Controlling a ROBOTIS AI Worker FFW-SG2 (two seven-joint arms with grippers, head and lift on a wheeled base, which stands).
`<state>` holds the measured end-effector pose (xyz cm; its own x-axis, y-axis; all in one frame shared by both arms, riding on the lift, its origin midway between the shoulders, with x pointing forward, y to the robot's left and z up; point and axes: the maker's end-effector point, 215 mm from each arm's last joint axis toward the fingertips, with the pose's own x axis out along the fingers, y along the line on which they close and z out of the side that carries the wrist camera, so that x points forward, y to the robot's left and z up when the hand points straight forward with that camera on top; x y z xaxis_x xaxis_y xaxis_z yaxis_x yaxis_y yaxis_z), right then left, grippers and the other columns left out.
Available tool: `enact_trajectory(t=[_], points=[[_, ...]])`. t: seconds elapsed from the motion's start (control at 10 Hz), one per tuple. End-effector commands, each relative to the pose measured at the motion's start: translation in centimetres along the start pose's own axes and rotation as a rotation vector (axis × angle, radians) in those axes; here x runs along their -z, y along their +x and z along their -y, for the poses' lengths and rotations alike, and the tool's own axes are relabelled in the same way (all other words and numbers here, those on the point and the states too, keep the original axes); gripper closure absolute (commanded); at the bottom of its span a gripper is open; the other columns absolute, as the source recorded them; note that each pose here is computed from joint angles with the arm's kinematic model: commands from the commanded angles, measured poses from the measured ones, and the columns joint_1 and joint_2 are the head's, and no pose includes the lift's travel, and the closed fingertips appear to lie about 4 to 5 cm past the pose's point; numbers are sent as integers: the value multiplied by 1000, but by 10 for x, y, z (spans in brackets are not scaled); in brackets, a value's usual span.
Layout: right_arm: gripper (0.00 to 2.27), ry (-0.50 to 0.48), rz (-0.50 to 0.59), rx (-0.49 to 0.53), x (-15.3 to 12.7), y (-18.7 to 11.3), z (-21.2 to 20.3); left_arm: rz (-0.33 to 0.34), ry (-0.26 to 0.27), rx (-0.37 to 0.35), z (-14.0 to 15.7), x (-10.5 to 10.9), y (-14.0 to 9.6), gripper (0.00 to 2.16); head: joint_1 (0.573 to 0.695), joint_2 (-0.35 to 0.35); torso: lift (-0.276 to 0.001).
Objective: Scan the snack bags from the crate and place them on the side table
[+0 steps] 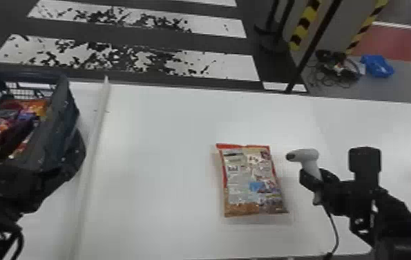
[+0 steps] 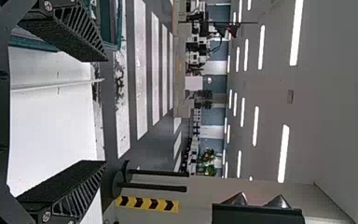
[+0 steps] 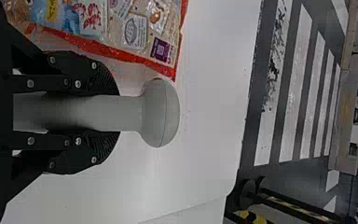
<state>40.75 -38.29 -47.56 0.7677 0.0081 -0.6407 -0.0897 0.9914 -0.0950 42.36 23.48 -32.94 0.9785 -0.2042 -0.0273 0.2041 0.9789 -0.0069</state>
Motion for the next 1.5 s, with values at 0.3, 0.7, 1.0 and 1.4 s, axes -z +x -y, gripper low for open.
enact_trajectory(t=[0.3, 0.7, 1.0, 1.4], points=[[2246, -17, -21, 84, 21, 17, 63, -4, -4, -1, 1, 2, -1, 93, 695, -251, -94], [2240, -18, -36, 95, 39, 28, 75, -1, -9, 2, 2, 1, -2, 93, 695, -298, -94], [2162, -17, -43, 97, 43, 30, 75, -3, -13, 3, 3, 1, -4, 93, 695, -303, -94], [1440, -20, -44, 82, 47, 31, 69, 1, -14, 7, 6, -1, -5, 93, 695, -303, -94]])
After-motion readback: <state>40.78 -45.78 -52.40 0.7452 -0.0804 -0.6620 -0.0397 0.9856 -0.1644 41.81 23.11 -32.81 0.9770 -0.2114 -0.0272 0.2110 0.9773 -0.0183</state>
